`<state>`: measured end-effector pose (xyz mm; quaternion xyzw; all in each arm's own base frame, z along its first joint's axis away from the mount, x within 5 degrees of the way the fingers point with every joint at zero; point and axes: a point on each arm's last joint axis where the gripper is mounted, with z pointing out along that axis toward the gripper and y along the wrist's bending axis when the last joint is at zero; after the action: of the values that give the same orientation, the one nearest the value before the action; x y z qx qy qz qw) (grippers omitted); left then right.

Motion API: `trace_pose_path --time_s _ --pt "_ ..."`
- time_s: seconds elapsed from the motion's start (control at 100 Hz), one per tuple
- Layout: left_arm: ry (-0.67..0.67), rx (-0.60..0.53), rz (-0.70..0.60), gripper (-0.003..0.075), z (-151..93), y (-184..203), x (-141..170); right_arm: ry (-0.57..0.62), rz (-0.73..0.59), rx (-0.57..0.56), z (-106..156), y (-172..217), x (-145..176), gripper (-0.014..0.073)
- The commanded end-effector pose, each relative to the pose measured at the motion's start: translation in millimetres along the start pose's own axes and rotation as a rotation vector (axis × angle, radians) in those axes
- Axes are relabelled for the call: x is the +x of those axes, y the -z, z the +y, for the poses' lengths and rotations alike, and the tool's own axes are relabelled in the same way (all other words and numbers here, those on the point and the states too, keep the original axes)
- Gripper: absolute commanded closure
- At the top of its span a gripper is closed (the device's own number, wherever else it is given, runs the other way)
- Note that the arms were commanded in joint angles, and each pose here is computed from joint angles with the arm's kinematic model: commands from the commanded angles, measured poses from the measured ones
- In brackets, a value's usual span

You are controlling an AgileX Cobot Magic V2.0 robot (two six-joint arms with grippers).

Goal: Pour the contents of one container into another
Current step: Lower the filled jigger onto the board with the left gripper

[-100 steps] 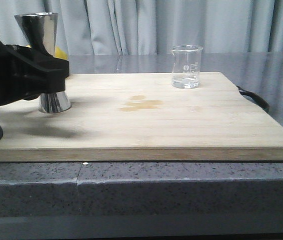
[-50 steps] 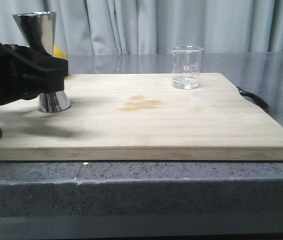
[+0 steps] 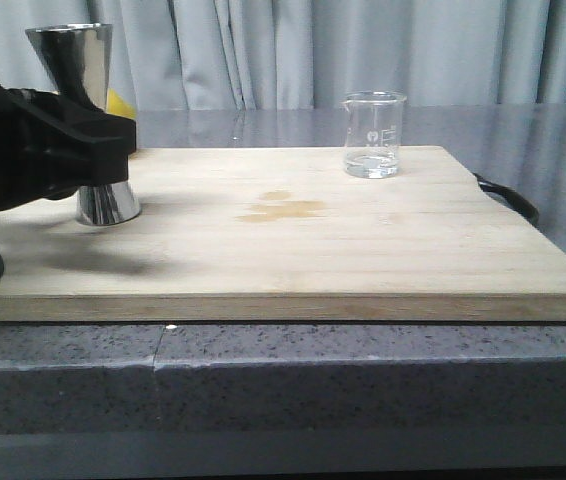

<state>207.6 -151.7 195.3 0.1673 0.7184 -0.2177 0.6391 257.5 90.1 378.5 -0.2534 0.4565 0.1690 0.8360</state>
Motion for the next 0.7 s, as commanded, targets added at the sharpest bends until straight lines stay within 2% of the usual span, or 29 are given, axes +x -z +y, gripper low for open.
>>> trace_pose_path --time_s 0.0,0.53,0.6,0.69 --pt "0.016 -0.003 -0.121 0.0739 -0.1 -0.5 -16.9 0.015 -0.125 0.02 -4.8 -1.5 -25.8 0.0033" --pt "0.016 -0.003 -0.121 0.0736 -0.1 -0.5 -16.9 0.009 -0.128 0.029 -5.6 -1.4 -26.0 0.0033" --pt "0.016 -0.003 -0.121 0.0707 -0.1 -0.5 -16.9 0.009 -0.128 0.029 -5.6 -1.4 -26.0 0.0033" --pt "0.018 -0.005 -0.121 0.063 0.1 -0.5 -16.9 0.006 -0.129 0.033 -6.0 -1.4 -26.1 0.0033"
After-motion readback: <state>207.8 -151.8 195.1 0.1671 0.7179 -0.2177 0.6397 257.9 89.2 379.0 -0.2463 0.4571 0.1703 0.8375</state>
